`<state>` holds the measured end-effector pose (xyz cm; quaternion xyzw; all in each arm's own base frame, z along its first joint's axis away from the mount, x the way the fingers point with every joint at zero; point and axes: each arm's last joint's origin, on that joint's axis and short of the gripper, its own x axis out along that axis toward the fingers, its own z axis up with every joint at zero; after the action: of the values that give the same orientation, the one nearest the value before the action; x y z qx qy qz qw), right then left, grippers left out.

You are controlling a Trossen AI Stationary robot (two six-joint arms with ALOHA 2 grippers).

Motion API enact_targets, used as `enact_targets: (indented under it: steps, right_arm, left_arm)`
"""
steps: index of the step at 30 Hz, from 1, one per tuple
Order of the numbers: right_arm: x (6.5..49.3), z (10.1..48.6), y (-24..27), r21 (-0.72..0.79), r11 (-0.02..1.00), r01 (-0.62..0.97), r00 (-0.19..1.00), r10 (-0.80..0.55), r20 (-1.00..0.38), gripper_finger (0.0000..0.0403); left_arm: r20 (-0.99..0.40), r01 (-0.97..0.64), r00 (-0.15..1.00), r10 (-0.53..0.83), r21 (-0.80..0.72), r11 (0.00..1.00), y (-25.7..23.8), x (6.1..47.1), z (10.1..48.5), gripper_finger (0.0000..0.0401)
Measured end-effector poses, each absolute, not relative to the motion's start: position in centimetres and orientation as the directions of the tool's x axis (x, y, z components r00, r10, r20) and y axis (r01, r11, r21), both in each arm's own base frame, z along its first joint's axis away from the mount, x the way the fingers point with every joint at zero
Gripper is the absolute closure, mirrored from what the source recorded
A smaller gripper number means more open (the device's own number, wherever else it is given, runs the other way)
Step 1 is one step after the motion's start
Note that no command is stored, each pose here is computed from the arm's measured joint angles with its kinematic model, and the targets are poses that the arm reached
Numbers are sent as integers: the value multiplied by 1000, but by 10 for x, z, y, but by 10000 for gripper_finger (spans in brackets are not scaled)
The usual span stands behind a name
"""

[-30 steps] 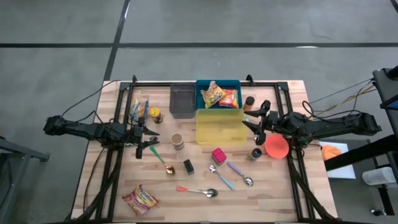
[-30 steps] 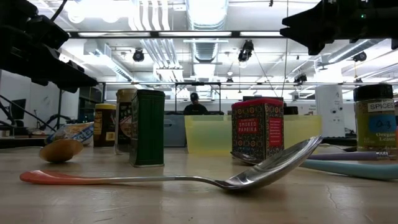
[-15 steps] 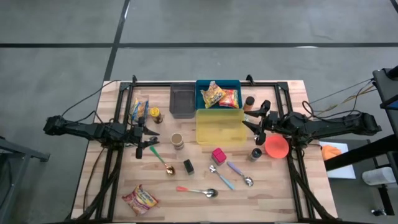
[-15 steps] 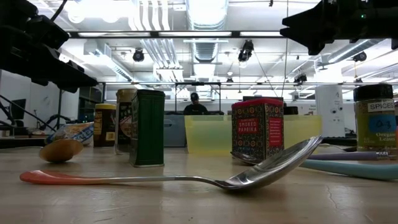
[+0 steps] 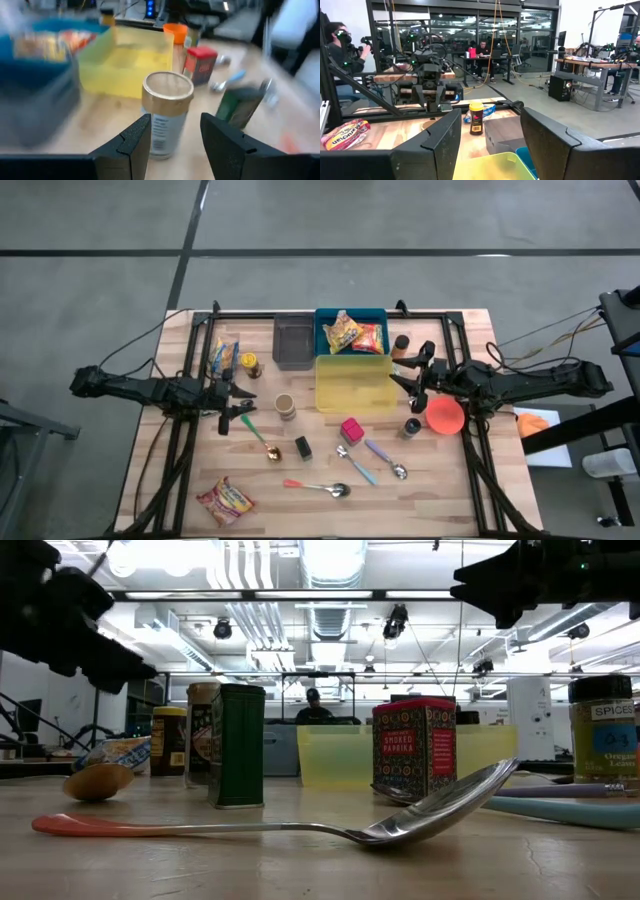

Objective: Pick & Place Food Item
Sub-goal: Put the red noodle pack into the blue bin

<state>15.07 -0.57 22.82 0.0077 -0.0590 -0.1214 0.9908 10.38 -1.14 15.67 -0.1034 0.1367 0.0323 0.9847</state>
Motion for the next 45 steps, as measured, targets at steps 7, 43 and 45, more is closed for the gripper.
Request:
enact_targets:
  steps: [7, 43, 45]
  right_arm:
    - [151, 228, -6, 29, 970, 241, 963, -243, 115, 199]
    - [151, 228, -6, 29, 970, 240, 963, -242, 115, 199]
    - [151, 228, -6, 29, 970, 240, 963, -242, 114, 199]
  left_arm:
    - [-256, -211, 965, 64, -603, 769, -11, 104, 159, 228]
    - [-972, -916, 234, -6, -223, 333, -123, 167, 272, 228]
    - [-974, -925, 228, -1, -218, 310, -139, 164, 271, 228]
